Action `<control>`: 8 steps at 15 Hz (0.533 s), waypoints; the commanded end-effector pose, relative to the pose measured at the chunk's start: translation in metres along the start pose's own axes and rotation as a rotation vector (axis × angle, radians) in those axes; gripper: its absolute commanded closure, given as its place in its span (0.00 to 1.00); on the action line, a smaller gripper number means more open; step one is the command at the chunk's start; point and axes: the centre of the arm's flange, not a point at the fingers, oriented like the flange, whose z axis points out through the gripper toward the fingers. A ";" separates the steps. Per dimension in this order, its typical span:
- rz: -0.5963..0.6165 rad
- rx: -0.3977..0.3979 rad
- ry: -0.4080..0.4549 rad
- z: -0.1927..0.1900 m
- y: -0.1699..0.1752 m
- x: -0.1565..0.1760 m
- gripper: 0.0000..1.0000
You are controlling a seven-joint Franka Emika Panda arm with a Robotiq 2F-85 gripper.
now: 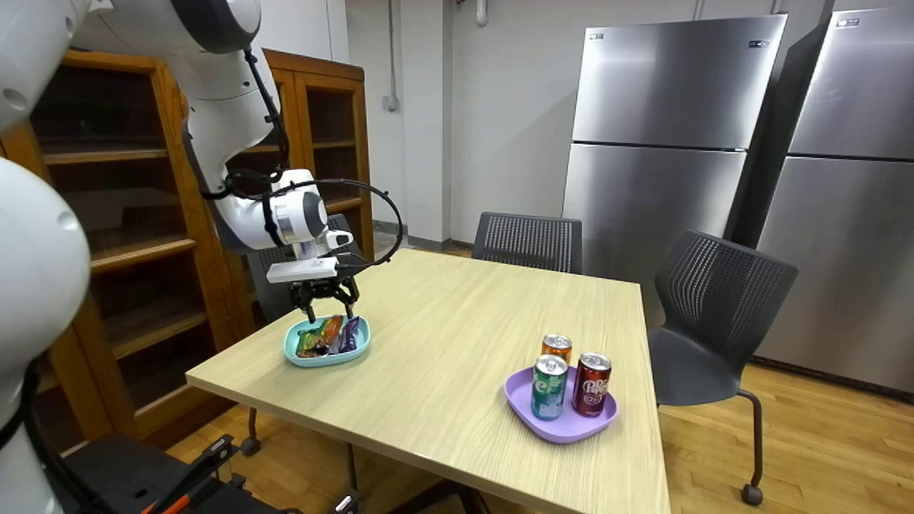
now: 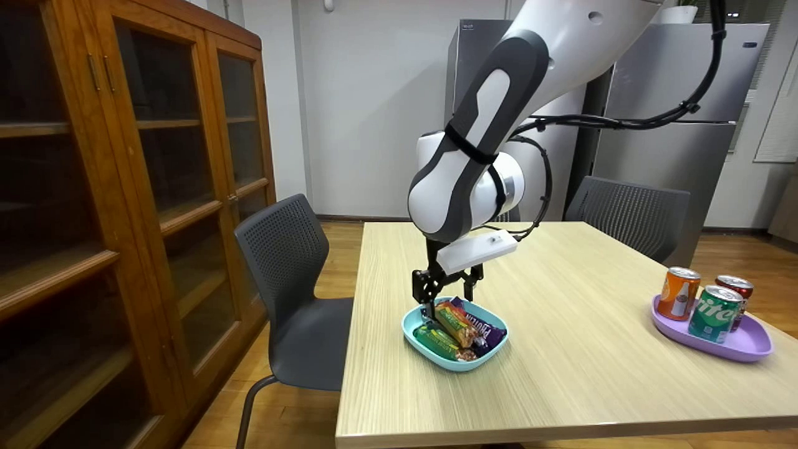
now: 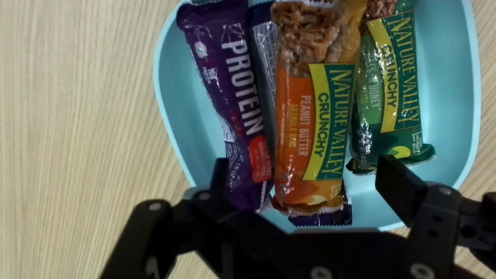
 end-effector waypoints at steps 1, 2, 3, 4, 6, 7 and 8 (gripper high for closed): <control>0.010 0.000 0.016 -0.019 0.014 -0.005 0.00; 0.024 -0.001 0.022 -0.021 0.019 -0.005 0.00; 0.035 -0.002 0.025 -0.023 0.024 -0.004 0.00; 0.051 -0.004 0.029 -0.025 0.031 -0.003 0.00; 0.081 -0.003 0.040 -0.031 0.046 -0.001 0.00; 0.096 -0.003 0.047 -0.034 0.052 -0.001 0.00; 0.114 -0.003 0.056 -0.037 0.061 0.000 0.00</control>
